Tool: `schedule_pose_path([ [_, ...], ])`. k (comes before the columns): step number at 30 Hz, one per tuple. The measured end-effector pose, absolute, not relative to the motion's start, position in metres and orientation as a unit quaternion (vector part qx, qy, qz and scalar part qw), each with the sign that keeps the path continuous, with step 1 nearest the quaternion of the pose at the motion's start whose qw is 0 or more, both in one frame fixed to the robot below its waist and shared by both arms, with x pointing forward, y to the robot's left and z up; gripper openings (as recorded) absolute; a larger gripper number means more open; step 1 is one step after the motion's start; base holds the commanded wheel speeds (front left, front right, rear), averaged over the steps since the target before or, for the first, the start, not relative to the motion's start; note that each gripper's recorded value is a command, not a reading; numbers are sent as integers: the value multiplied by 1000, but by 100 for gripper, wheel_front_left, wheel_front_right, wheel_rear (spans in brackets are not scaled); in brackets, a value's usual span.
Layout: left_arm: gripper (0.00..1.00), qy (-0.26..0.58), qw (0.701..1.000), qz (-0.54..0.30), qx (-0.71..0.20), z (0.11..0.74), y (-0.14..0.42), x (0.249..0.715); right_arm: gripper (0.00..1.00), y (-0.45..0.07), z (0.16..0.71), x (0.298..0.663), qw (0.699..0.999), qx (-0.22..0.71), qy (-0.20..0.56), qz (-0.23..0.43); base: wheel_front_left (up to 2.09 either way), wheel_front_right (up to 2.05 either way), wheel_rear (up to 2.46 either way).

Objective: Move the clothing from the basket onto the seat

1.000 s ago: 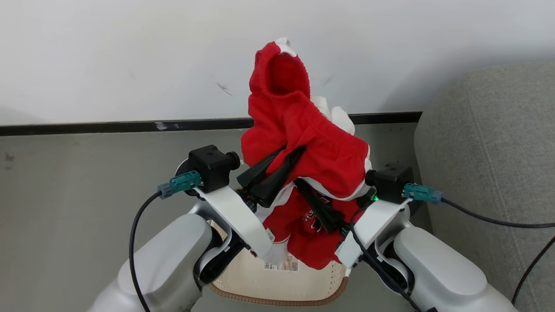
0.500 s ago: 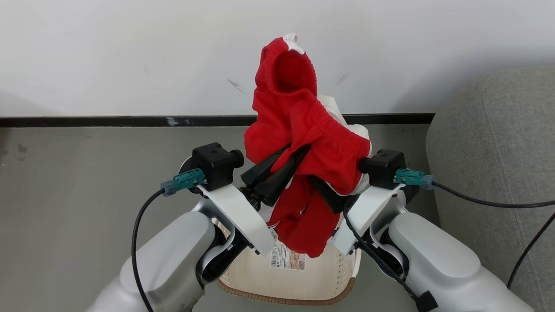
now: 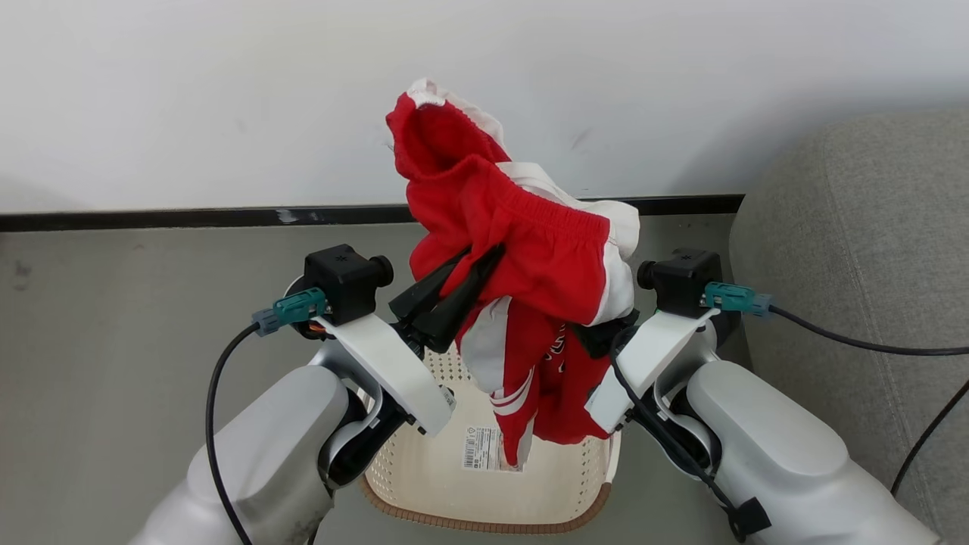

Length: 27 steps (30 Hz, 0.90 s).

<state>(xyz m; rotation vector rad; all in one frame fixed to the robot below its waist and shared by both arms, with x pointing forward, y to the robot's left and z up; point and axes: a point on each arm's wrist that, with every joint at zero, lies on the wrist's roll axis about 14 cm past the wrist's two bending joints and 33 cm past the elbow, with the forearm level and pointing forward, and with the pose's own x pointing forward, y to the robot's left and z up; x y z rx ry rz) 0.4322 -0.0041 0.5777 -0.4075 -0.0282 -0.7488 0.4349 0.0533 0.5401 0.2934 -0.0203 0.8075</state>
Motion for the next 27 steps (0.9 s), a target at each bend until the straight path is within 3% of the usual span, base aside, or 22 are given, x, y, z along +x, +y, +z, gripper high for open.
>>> schedule_pose_path([
  [4, 0, -9, 911, -363, -197, 575, -5, 433, 0, 45, 541, 438, 913, 142, -12, 382, 0, 0, 0],
  [5, 13, -8, 910, -363, -197, 574, -6, 433, 0, 44, 541, 438, 914, 141, -12, 380, 0, 0, 0],
  [7, 49, -8, 910, -364, -198, 574, -6, 434, 0, 42, 541, 439, 915, 141, -13, 378, 0, 0, 0],
  [8, 89, -8, 911, -363, -198, 574, -6, 434, 0, 40, 541, 440, 916, 139, -14, 376, 0, 0, 0],
  [9, 100, -8, 911, -362, -197, 573, -5, 435, 0, 37, 541, 441, 917, 138, -14, 373, 0, 0, 0],
  [27, 100, -17, 918, -355, -178, 570, 7, 431, 0, 5, 554, 445, 931, 130, -40, 339, 0, 0, 0],
])
